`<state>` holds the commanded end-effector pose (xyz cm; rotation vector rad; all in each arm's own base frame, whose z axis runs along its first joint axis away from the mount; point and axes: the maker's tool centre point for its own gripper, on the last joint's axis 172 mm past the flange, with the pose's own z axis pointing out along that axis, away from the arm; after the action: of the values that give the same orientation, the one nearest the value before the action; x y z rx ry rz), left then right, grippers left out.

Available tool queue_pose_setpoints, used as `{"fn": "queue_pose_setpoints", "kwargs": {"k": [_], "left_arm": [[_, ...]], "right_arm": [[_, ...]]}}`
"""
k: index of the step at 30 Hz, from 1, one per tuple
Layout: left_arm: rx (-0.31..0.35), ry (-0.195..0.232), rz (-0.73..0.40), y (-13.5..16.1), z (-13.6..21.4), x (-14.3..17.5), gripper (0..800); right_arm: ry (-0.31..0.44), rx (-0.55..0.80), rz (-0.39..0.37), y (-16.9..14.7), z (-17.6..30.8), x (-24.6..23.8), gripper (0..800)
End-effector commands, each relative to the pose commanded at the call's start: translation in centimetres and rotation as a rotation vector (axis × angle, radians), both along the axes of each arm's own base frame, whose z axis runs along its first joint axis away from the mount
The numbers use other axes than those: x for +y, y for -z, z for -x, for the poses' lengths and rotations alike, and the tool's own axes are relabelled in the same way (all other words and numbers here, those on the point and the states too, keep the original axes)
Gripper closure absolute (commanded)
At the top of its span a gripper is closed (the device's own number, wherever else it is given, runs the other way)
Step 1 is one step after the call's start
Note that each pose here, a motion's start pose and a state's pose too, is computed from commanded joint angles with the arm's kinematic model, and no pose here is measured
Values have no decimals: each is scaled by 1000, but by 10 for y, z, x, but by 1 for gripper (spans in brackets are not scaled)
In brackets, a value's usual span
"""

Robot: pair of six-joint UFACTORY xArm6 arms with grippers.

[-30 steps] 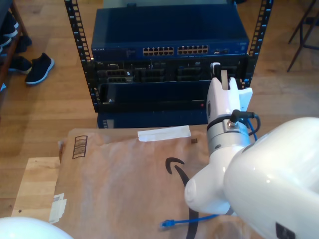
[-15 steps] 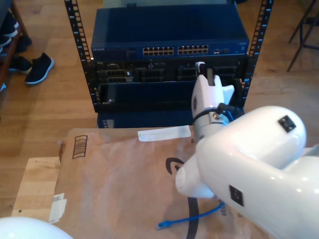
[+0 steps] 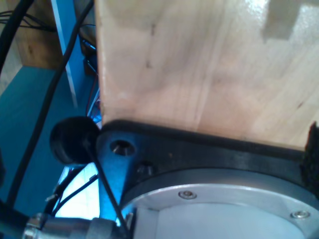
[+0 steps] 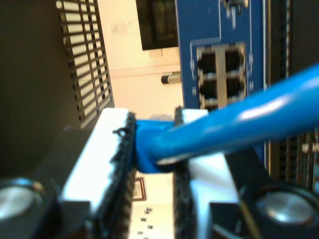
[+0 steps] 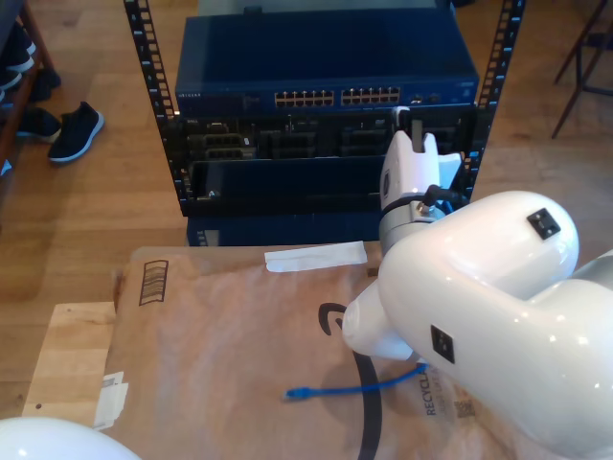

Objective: Grab the cable and plug it in

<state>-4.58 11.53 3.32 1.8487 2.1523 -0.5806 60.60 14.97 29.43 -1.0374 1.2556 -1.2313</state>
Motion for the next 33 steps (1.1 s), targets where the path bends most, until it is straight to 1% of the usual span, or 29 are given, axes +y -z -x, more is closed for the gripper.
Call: {"fn": "queue_pose_setpoints", "kwargs": {"k": [5,9,12,18,22,33], "left_arm": [[-1,-1,0,0,0,0,0],[-1,-1,0,0,0,0,0],[-1,-1,0,0,0,0,0],[-1,-1,0,0,0,0,0],[0,0,0,0,0,0,0],[-1,-1,1,0,0,0,0]], "right_arm": [[12,1,0,6,-7,-3,800],[28,-15,-4,9,-22,-6,800],[29,-25,-7,10,-29,-4,800],[31,-16,-2,20,-32,-3,800],[37,-31,-10,26,-46,-1,800],[46,-51,-20,20,-55,-3,800]]}}
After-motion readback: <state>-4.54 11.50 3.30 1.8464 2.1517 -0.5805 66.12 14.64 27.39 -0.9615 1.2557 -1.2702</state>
